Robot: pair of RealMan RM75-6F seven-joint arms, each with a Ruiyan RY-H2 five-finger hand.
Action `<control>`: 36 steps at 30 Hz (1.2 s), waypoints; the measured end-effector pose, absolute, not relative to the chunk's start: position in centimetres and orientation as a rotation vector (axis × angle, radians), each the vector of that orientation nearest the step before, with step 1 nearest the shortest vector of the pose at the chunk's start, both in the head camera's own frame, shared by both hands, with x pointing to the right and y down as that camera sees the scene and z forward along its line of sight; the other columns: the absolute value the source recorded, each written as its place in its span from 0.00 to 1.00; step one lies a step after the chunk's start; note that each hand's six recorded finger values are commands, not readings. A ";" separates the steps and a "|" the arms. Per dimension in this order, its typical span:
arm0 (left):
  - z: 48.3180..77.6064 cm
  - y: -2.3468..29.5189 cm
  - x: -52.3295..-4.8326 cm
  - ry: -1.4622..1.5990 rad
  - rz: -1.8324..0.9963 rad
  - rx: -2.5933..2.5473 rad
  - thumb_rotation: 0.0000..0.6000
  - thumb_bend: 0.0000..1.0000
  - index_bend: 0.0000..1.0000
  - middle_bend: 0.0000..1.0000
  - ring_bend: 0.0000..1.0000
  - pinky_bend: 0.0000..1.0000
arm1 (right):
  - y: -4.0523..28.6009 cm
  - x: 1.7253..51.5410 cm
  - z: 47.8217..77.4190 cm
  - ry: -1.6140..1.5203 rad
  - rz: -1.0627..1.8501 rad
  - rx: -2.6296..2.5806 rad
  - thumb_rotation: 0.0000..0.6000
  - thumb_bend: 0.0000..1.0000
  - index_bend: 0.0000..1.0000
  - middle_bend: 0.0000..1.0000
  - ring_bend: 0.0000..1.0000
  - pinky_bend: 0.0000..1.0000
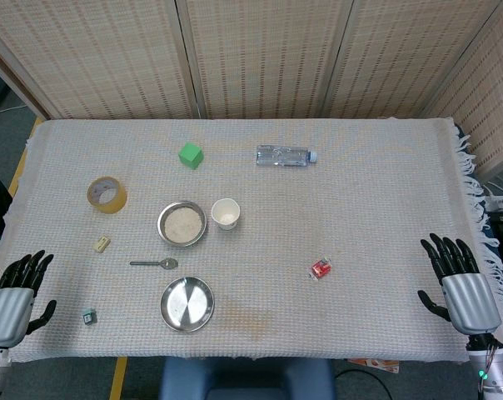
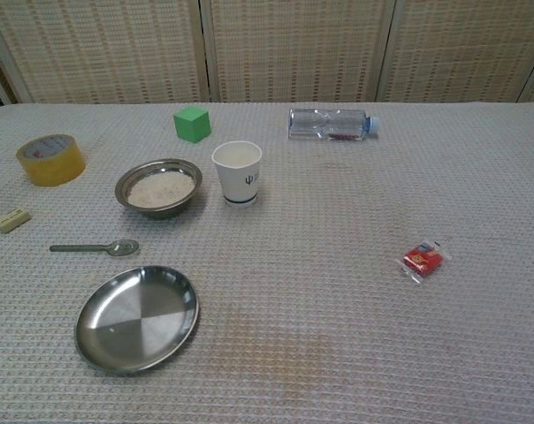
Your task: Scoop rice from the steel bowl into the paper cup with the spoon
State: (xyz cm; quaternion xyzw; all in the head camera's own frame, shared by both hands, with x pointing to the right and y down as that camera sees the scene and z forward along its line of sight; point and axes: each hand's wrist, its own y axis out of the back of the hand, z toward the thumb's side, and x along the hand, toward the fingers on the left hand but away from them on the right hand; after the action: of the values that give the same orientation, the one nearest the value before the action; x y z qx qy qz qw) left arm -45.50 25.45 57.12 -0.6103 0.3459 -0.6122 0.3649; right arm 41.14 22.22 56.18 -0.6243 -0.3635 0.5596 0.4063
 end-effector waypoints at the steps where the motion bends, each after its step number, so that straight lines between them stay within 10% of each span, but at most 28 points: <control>1: 57.3 25.5 -45.3 0.882 -1.571 -1.582 1.00 0.36 0.00 0.00 0.00 0.12 | 22.2 41.1 56.1 -0.917 1.408 -1.577 1.00 0.15 0.00 0.00 0.00 0.00; 5: 58.1 25.4 -43.9 0.858 -1.530 -1.656 1.00 0.36 0.00 0.07 0.11 0.38 | 22.2 41.2 55.9 -0.921 1.405 -1.584 1.00 0.15 0.00 0.00 0.00 0.00; 9: 59.5 24.6 -41.7 0.824 -1.455 -1.726 1.00 0.36 0.01 0.56 0.60 0.78 | 22.2 41.4 55.8 -0.929 1.406 -1.588 1.00 0.15 0.00 0.00 0.00 0.00; 15: 62.1 23.2 -38.1 0.748 -1.375 -1.721 1.00 0.37 0.22 0.99 0.98 1.00 | 22.1 41.4 55.8 -0.929 1.403 -1.604 1.00 0.15 0.00 0.00 0.00 0.00; 36: 70.7 22.4 -33.8 0.641 -1.460 -1.595 1.00 0.37 0.40 1.00 1.00 1.00 | 22.5 41.2 56.2 -0.888 1.438 -1.642 1.00 0.15 0.00 0.00 0.00 0.00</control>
State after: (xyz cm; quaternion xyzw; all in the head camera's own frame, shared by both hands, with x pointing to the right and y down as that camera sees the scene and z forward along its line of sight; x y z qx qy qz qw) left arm -33.83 22.38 70.74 -0.6390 0.2566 -0.5850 0.4285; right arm 41.22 22.49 56.20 -0.6438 -0.3482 0.5637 0.3828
